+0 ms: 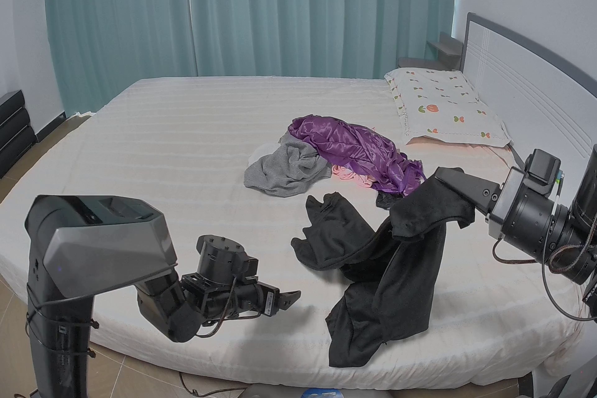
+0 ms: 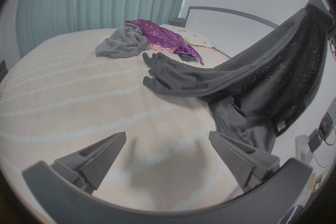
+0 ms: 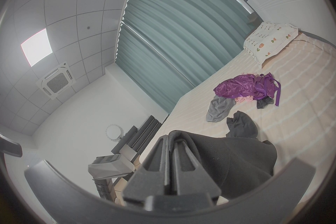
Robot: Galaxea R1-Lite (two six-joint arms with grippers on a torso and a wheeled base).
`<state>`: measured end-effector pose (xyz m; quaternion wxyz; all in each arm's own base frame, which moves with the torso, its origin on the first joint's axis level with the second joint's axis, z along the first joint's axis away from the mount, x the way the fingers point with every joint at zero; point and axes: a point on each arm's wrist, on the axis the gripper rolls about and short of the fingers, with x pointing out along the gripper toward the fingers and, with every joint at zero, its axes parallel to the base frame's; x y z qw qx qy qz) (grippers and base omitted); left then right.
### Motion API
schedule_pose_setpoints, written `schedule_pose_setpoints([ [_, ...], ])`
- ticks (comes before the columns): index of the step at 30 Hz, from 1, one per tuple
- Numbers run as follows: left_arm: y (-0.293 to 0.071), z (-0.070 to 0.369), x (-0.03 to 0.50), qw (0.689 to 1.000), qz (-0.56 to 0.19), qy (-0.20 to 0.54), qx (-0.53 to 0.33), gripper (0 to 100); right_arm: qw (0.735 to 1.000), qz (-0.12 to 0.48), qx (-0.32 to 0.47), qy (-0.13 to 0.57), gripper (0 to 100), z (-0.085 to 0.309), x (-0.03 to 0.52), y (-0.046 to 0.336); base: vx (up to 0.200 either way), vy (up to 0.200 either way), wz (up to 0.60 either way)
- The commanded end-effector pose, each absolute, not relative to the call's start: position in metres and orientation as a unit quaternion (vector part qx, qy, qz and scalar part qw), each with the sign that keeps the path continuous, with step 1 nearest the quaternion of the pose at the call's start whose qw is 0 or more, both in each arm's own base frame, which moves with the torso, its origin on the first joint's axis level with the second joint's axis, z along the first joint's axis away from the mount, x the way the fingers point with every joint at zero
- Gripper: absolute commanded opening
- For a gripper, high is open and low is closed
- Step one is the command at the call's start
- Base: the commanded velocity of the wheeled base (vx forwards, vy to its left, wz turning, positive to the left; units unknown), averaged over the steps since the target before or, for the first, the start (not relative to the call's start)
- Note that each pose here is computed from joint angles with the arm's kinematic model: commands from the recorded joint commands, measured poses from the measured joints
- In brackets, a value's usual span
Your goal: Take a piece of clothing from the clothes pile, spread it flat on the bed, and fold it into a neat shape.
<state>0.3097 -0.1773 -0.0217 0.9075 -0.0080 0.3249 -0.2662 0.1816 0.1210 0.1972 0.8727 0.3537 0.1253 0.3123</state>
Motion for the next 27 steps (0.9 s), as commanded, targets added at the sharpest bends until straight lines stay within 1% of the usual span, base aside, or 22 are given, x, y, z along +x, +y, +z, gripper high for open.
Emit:
schedule_pose_setpoints([
  [1,-0.202,-0.043,0.332,0.912,-0.27,0.31,-0.002,100,0.872,0.316,0.355,0.115,0,0.203,0.182,0.121,0.0,0.0,0.0],
  [4,-0.208,-0.044,0.342,0.916,-0.27,0.297,-0.004,100,0.872,0.317,0.354,0.12,0,0.201,0.181,0.122,0.0,0.0,0.0],
  [5,-0.216,-0.046,0.351,0.917,-0.274,0.29,-0.003,100,0.872,0.317,0.352,0.123,0,0.2,0.181,0.123,0.0,0.0,0.0],
  [10,-0.223,-0.058,0.366,0.914,-0.283,0.288,0.038,100,0.876,0.315,0.344,0.126,0,0.199,0.181,0.123,0.0,0.0,0.0],
  [17,-0.241,-0.056,0.383,0.921,-0.295,0.252,0.037,100,0.877,0.313,0.342,0.128,0,0.197,0.182,0.123,0.0,0.0,0.0],
  [24,-0.247,-0.056,0.395,0.925,-0.296,0.234,0.034,100,0.877,0.31,0.343,0.129,0,0.196,0.184,0.123,0.0,0.0,0.0],
  [25,-0.247,-0.056,0.397,0.925,-0.295,0.238,0.033,0,0.877,0.31,0.343,0.129,0,0.197,0.184,0.123,0.0,0.0,0.0],
  [27,-0.249,-0.055,0.399,0.925,-0.294,0.238,0.032,0,0.878,0.309,0.343,0.129,0,0.197,0.184,0.122,0.0,0.0,0.0],
])
